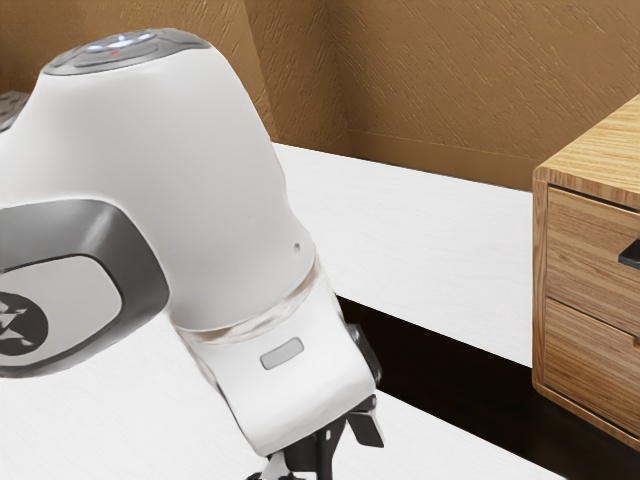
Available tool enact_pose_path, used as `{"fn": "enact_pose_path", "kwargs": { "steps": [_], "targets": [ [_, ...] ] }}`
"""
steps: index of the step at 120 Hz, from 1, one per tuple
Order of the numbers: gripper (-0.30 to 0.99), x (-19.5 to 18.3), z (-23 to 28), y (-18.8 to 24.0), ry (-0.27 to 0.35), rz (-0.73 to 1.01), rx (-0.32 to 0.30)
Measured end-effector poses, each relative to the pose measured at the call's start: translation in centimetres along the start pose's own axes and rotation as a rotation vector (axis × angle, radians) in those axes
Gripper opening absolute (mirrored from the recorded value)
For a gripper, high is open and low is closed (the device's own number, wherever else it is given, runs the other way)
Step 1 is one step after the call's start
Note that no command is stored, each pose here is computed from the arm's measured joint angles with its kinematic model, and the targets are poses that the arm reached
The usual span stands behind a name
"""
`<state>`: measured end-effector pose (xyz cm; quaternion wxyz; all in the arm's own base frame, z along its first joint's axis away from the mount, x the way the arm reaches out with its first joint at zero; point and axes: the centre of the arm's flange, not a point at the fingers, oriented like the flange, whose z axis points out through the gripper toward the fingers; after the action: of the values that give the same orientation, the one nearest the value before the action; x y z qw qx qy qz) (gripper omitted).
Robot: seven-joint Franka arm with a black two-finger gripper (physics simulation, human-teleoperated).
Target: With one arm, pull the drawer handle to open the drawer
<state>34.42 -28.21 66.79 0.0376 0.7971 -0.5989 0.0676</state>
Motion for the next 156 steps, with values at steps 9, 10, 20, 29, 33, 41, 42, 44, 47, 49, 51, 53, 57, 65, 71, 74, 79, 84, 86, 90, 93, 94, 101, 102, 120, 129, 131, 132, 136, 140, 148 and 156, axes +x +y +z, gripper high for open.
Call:
{"fn": "enact_pose_path", "kwargs": {
  "steps": [9, 10, 20, 29, 33, 41, 42, 44, 47, 49, 51, 53, 57, 65, 71, 74, 79, 84, 86, 90, 93, 94, 101, 102, 120, 129, 131, 132, 136, 140, 148, 156],
  "targets": [
    [0.69, 0.9, -0.6, 0.1, 0.016, 0.08, 0.014],
    [0.69, 1.1, -0.6, 0.1, 0.017, 0.09, 0.015],
    [0.69, 3.0, -0.8, 0.6, 0.024, 0.188, 0.023],
    [0.69, 4.1, -0.8, 1.0, 0.026, 0.26, 0.027],
    [0.69, 4.4, -0.9, 1.1, 0.028, 0.286, 0.029],
    [0.69, 4.8, -1.1, 1.0, 0.027, 0.332, 0.038],
    [0.69, 4.9, -1.1, 0.9, 0.027, 0.338, 0.039],
    [0.69, 5.0, -1.1, 0.8, 0.025, 0.348, 0.042],
    [0.69, 5.1, -1.2, 0.7, 0.024, 0.364, 0.048],
    [0.69, 5.2, -1.2, 0.6, 0.023, 0.373, 0.051],
    [0.69, 5.4, -1.3, 0.5, 0.023, 0.384, 0.054],
    [0.69, 5.6, -1.3, 0.4, 0.022, 0.394, 0.056],
    [0.69, 6.0, -1.3, 0.2, 0.022, 0.414, 0.059],
    [0.69, 7.0, -1.3, -0.5, 0.024, 0.449, 0.064],
    [0.69, 7.7, -1.2, -1.1, 0.027, 0.473, 0.065],
    [0.69, 8.0, -1.1, -1.4, 0.028, 0.484, 0.066],
    [0.69, 8.5, -0.9, -2.0, 0.028, 0.5, 0.065],
    [0.69, 8.9, -0.6, -2.6, 0.024, 0.513, 0.064],
    [0.69, 9.0, -0.5, -2.9, 0.023, 0.517, 0.065],
    [0.69, 9.2, -0.4, -3.5, 0.022, 0.525, 0.067],
    [0.69, 9.4, -0.4, -4.0, 0.022, 0.529, 0.068],
    [0.69, 9.4, -0.4, -4.2, 0.022, 0.53, 0.068],
    [0.69, 9.9, -0.2, -5.6, 0.02, 0.536, 0.067],
    [0.69, 10.0, -0.1, -5.9, 0.019, 0.537, 0.067],
    [0.69, 10.5, 0.6, -9.0, 0.008, 0.543, 0.062],
    [0.69, 11.0, 0.7, -9.8, 0.007, 0.558, 0.063],
    [0.69, 11.2, 0.7, -9.9, 0.007, 0.563, 0.064],
    [0.69, 11.4, 0.7, -9.9, 0.007, 0.566, 0.064],
    [0.69, 11.8, 0.8, -9.8, 0.007, 0.579, 0.063],
    [0.69, 12.2, 0.9, -9.8, 0.008, 0.591, 0.062],
    [0.69, 12.8, 0.9, -9.9, 0.009, 0.608, 0.063],
    [0.69, 13.2, 1.1, -10.5, 0.009, 0.616, 0.062]
  ]
}}
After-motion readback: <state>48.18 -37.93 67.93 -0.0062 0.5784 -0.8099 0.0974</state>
